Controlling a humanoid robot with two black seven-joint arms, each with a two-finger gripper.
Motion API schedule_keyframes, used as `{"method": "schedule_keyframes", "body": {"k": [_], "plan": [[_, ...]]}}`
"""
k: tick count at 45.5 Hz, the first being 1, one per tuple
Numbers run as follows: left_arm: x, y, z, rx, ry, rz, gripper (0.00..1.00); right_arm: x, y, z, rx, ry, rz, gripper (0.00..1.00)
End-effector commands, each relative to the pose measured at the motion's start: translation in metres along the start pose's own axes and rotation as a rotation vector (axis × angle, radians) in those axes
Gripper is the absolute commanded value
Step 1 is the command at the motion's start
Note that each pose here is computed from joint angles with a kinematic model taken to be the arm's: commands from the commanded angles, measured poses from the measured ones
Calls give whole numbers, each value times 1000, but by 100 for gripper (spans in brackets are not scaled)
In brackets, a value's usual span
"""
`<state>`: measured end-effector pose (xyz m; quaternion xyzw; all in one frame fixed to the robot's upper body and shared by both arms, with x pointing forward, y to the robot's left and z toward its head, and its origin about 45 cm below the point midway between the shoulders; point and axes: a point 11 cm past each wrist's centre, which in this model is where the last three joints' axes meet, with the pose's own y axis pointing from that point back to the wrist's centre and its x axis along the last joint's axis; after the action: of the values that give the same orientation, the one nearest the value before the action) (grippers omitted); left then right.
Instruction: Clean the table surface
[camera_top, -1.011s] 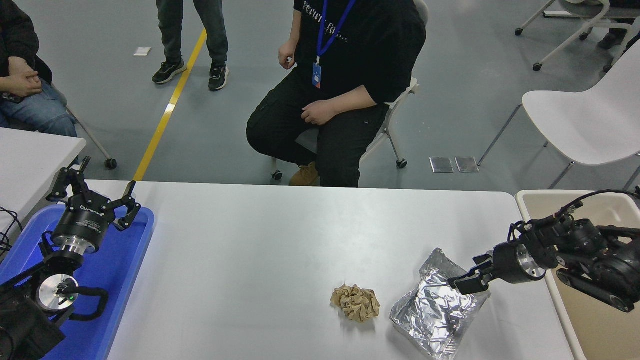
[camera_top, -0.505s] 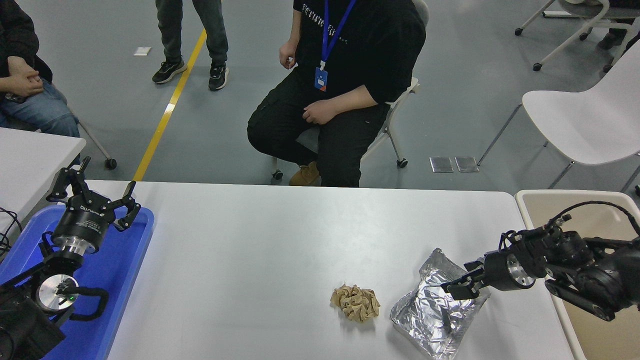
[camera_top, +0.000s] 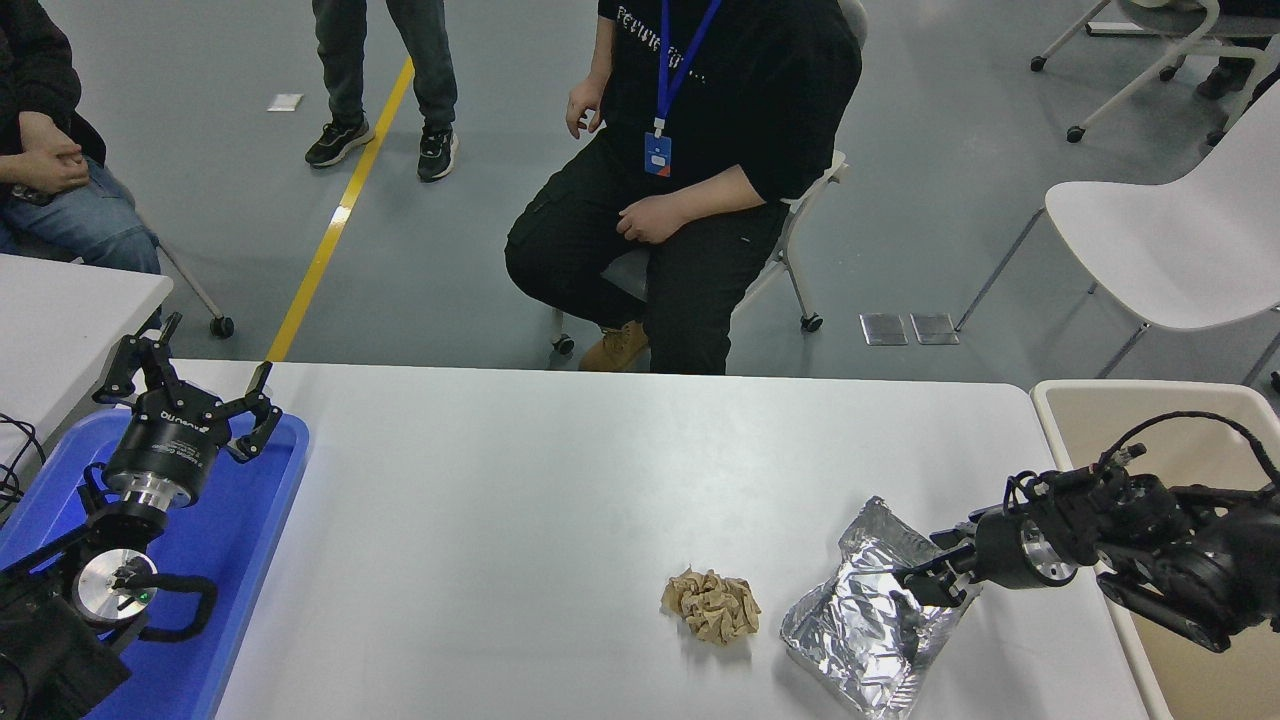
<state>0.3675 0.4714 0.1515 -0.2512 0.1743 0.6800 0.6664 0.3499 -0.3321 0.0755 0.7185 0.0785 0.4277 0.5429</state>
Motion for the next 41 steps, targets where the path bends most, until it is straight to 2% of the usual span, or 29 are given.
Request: {"method": "schedule_keyframes", "body": {"k": [1,3,6,8,28,41], "plan": [[0,0,0,1,-1,0,100,0,0,1,-2,6,1,46],[0,0,0,0,0,0,100,-2,0,2,-6,3,-3,35],[0,0,0,0,0,0,100,-4,1,4,-13,-1,-13,8],[0,0,-1,2,0,0,100,-4,2,7,-23,-6,-16,1],[0,0,0,0,1,0,100,-8,3,10,-32,-20,-19,0],[0,0,0,0,0,0,100,4,7,15,-45,-32,24,0]]}}
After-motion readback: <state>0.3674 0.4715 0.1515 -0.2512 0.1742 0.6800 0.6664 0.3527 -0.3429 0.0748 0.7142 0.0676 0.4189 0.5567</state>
